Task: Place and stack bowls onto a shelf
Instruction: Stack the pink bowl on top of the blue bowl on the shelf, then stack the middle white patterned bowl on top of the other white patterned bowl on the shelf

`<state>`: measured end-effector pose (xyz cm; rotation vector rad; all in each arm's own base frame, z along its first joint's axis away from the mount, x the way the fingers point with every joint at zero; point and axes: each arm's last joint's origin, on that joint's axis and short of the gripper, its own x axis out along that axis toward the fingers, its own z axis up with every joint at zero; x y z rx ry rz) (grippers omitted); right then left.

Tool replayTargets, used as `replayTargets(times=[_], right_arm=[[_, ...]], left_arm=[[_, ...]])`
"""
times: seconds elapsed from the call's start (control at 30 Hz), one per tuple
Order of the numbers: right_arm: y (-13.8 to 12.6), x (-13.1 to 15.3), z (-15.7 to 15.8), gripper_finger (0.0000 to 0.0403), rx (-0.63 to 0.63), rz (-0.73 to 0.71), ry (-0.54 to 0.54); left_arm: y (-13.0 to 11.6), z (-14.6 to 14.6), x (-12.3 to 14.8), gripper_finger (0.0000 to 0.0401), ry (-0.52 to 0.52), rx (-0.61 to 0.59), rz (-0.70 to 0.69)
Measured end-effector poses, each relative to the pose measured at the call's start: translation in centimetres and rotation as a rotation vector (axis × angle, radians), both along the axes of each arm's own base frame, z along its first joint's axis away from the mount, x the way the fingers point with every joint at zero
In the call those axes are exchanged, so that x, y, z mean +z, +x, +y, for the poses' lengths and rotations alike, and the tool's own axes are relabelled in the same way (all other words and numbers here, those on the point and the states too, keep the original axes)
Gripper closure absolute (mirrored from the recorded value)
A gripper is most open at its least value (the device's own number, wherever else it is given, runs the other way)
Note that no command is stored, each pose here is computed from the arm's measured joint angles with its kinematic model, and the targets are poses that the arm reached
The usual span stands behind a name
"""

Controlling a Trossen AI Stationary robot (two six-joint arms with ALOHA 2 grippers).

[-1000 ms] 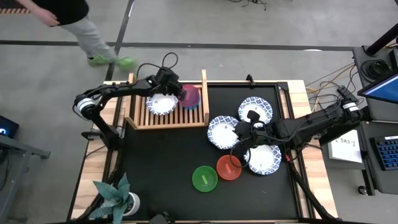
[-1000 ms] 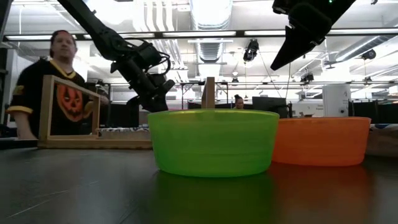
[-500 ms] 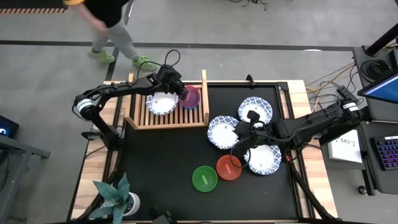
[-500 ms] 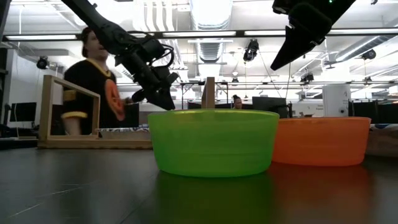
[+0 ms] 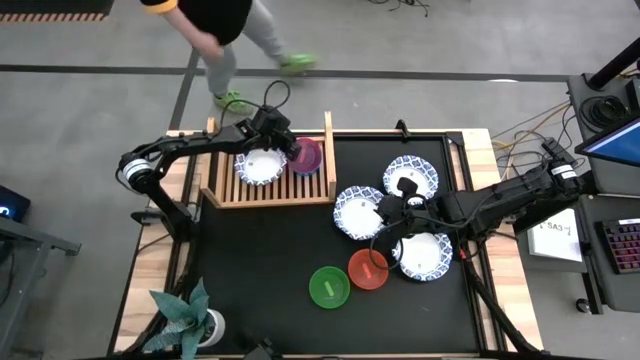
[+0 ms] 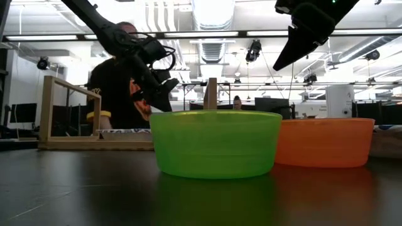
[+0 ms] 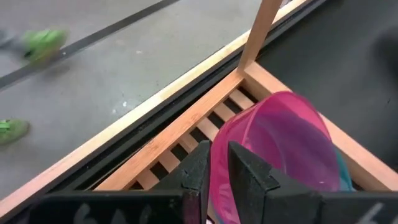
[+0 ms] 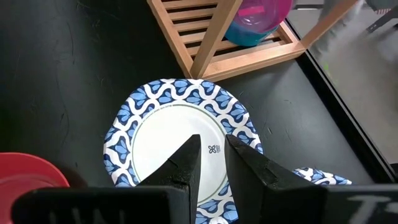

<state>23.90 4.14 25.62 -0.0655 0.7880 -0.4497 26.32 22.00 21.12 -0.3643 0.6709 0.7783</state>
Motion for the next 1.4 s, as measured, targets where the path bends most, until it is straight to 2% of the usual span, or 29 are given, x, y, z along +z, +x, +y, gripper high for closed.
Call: replayTargets(times=[0.37, 0.5, 0.63, 0.73, 0.93, 1.17, 1.4], right_arm=[[0.0, 0.0, 0.0, 0.0339, 0.0, 0.0, 0.0], [0.0, 0.0, 0.0, 0.0339, 0.0, 0.0, 0.0], [0.0, 0.0, 0.0, 0.0339, 0.0, -0.001, 0.0], [0.0, 0.0, 0.0, 0.0339, 0.0, 0.0, -0.009], [0.0, 0.1, -0.1, 0.0339, -0.011, -0.006, -0.023], [0.0, 0.1, -0.1, 0.0339, -0.008, -0.004, -0.026], [0.0, 0.1, -0.1, 0.0339, -0.012, -0.009, -0.022]], left_arm=[[-0.3, -0.1, -0.6, 0.0365, 0.0, 0.038, 0.025], [-0.2, -0.1, 0.5, 0.0365, 0.03, 0.036, -0.006], [0.4, -0.4, 1.7, 0.0365, 0.03, -0.093, -0.093], [0.7, -0.7, 1.2, 0.0365, 0.002, -0.134, -0.092], [0.7, -0.3, -0.6, 0.0365, -0.008, -0.072, -0.022], [1.0, -0.2, -1.6, 0.0365, -0.037, -0.062, -0.003], [1.3, -2.1, 0.3, 0.0365, -0.029, -0.109, -0.038]])
